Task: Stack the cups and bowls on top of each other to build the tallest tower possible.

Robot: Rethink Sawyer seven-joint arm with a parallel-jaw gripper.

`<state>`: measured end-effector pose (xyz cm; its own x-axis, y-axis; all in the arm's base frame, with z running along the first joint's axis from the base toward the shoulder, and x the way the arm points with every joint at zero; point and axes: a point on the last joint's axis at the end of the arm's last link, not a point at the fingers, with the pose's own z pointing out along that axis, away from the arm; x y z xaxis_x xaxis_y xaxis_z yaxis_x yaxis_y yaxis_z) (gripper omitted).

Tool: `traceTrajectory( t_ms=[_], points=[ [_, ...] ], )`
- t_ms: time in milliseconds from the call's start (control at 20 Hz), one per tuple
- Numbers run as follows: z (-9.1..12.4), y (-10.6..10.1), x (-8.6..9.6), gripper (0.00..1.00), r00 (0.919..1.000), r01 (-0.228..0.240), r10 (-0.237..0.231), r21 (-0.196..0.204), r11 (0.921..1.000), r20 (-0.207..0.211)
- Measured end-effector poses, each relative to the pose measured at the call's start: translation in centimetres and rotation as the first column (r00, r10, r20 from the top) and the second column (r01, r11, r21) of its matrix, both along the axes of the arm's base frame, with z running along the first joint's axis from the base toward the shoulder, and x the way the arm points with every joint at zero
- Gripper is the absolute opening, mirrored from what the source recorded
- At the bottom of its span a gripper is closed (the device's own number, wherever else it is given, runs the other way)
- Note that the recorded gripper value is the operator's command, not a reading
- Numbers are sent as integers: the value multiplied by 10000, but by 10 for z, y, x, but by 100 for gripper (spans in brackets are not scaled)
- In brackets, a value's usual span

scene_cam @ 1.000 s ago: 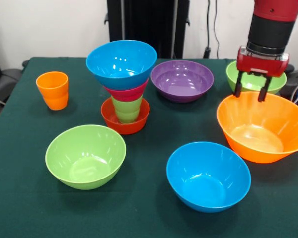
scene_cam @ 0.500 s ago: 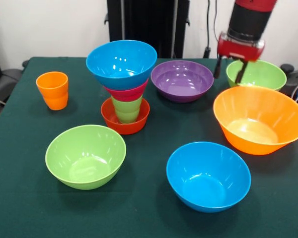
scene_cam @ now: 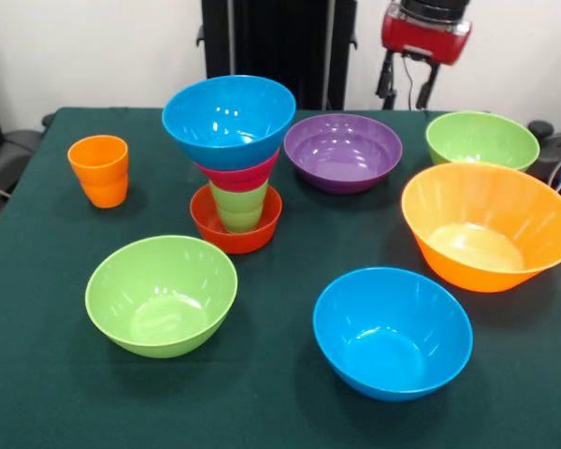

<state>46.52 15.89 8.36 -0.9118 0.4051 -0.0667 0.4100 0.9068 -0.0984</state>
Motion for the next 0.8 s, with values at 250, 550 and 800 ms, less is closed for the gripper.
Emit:
traceTrajectory(
  t_ms=[250,550,800],
  points=[
    [-17,-7,-4,100,10000,83,-83,-24,10000,46],
    [-40,-4,-13,100,9999,-95,96,-65,9999,56],
    [-69,7,-28,100,9986,-506,508,-127,9986,148]
  ],
)
